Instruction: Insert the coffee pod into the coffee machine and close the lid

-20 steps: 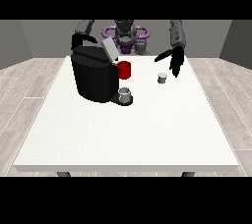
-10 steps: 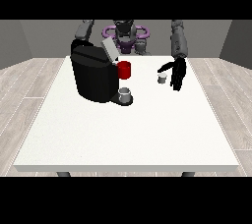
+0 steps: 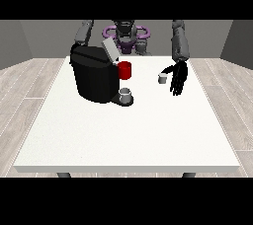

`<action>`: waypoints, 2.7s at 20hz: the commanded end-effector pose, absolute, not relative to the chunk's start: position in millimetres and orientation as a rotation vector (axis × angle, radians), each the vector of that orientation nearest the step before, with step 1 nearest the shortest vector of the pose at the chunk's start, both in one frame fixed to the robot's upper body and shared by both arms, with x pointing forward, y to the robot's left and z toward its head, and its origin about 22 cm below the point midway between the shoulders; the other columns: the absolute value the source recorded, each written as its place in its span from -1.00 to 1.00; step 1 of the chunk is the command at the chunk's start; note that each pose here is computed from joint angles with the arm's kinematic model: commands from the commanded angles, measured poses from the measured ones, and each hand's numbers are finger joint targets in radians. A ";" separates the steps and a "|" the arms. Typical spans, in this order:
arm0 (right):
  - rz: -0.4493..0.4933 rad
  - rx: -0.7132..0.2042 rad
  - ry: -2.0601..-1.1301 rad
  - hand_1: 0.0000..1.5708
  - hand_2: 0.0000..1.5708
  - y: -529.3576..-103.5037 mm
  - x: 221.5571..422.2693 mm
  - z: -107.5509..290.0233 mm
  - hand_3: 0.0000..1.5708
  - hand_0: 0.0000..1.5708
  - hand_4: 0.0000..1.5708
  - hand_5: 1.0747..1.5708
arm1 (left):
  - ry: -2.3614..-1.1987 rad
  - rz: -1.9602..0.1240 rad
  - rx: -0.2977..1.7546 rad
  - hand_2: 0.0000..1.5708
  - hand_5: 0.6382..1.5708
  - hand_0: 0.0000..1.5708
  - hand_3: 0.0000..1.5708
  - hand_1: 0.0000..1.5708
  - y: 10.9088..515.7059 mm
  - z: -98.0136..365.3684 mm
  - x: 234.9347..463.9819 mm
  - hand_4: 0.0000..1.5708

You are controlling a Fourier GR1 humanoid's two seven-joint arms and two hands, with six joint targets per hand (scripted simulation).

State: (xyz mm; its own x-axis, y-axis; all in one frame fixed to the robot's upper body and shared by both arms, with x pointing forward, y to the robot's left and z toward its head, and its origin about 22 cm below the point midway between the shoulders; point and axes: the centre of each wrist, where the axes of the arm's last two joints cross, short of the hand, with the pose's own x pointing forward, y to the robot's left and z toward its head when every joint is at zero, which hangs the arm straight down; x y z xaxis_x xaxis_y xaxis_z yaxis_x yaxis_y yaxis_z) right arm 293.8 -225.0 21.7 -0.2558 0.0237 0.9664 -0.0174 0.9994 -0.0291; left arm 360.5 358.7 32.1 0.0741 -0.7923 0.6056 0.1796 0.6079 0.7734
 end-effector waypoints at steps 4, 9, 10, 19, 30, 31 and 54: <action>0.023 -0.020 -1.789 -1.00 -1.00 -211.1 297.3 22.0 -1.00 -1.00 -0.52 1.00 | -1.239 -0.776 0.546 -0.59 1.00 -1.00 -1.00 -1.00 347.9 21.5 372.8 -1.00; 0.001 -0.011 -1.803 -1.00 -1.00 -207.1 295.4 19.5 -1.00 -1.00 -0.51 1.00 | -1.250 -0.847 0.549 -0.10 1.00 -0.49 -0.25 -0.49 359.4 3.4 358.1 -1.00; -0.007 -0.002 -1.798 -1.00 -1.00 -211.5 304.8 26.9 -1.00 -1.00 -0.50 1.00 | -1.268 -0.856 0.518 0.10 1.00 -0.12 0.00 -0.12 348.8 17.8 371.6 -1.00; -0.012 -0.040 -1.727 -1.00 -1.00 -227.5 300.9 2.4 -1.00 -1.00 -0.59 1.00 | -1.269 -0.980 0.586 0.56 1.00 0.54 0.39 0.54 320.1 -2.0 367.5 -1.00; -0.048 -0.045 -1.713 -1.00 -1.00 -228.1 306.8 -9.5 -1.00 -1.00 -0.47 1.00 | -1.295 -1.020 0.579 0.63 1.00 0.52 0.51 0.52 291.8 -7.5 373.5 -0.70; -0.027 -0.041 -1.707 -1.00 -1.00 -254.4 287.1 -27.7 -1.00 -1.00 -0.47 1.00 | -1.250 -0.994 0.580 0.61 1.00 0.47 0.51 0.47 312.8 -8.8 367.8 -0.59; -0.017 -0.076 -1.572 -1.00 -1.00 -266.3 277.5 -60.5 -1.00 -1.00 -0.68 1.00 | -1.452 -0.947 0.410 0.67 1.00 0.60 0.61 0.60 280.7 37.3 398.5 -0.27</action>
State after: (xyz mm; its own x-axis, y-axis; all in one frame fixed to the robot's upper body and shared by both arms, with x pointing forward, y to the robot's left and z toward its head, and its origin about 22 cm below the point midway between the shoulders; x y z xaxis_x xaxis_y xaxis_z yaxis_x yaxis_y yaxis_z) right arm 283.3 -257.5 -58.3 -0.0184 0.0148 0.9997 0.0843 0.9964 -0.0132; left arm 398.8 268.6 31.3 -0.1452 -0.7602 0.6333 0.3095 0.5731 0.7588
